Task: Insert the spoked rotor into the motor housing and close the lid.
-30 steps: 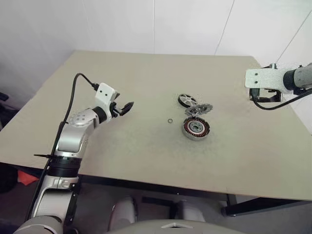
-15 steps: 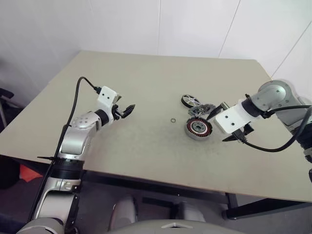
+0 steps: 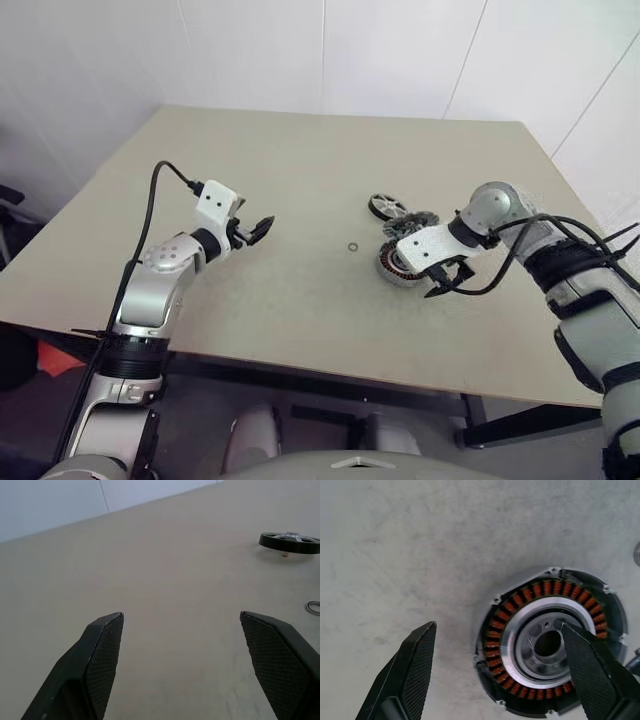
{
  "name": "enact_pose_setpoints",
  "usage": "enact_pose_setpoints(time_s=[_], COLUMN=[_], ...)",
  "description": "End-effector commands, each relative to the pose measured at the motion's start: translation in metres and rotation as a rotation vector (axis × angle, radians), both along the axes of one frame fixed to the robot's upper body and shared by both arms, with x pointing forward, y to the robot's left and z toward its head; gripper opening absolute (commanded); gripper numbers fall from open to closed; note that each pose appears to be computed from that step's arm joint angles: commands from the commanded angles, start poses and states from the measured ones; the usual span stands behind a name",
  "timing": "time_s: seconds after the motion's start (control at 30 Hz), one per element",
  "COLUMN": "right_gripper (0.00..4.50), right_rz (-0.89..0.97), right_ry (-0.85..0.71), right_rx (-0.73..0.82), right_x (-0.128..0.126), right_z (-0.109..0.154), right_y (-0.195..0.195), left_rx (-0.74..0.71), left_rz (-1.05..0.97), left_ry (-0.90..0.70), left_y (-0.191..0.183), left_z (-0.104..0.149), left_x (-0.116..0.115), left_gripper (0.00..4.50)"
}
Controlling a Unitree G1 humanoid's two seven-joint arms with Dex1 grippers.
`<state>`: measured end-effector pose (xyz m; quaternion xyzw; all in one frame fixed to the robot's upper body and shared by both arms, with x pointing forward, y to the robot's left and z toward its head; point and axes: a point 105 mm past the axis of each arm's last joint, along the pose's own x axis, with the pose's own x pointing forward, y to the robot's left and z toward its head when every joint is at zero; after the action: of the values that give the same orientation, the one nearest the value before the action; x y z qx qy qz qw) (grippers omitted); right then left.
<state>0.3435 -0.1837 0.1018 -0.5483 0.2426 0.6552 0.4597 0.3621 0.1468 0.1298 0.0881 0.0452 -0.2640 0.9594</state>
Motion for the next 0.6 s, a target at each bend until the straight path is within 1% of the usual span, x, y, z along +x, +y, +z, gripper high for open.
enact_pose_setpoints(time_s=[0.03, 0.37, 0.6], right_gripper=[4.50, 4.50, 4.50], right_rz=[0.005, 0.051, 0.069], right_ry=[-0.019, -0.006, -0.021], right_rx=[-0.030, -0.043, -0.016], right_x=[0.005, -0.008, -0.019], right_z=[0.008, 0.007, 0.012], right_y=[-0.009, -0.023, -0.021], left_rx=[-0.007, -0.002, 0.005], left_rz=[0.013, 0.029, 0.016], left_ry=[-0.055, -0.050, -0.043], left_y=[0.002, 0.007, 0.004], left_z=[0.016, 0.014, 0.012], left_x=[-0.002, -0.003, -0.001], left_gripper=[3.95, 3.95, 3.95])
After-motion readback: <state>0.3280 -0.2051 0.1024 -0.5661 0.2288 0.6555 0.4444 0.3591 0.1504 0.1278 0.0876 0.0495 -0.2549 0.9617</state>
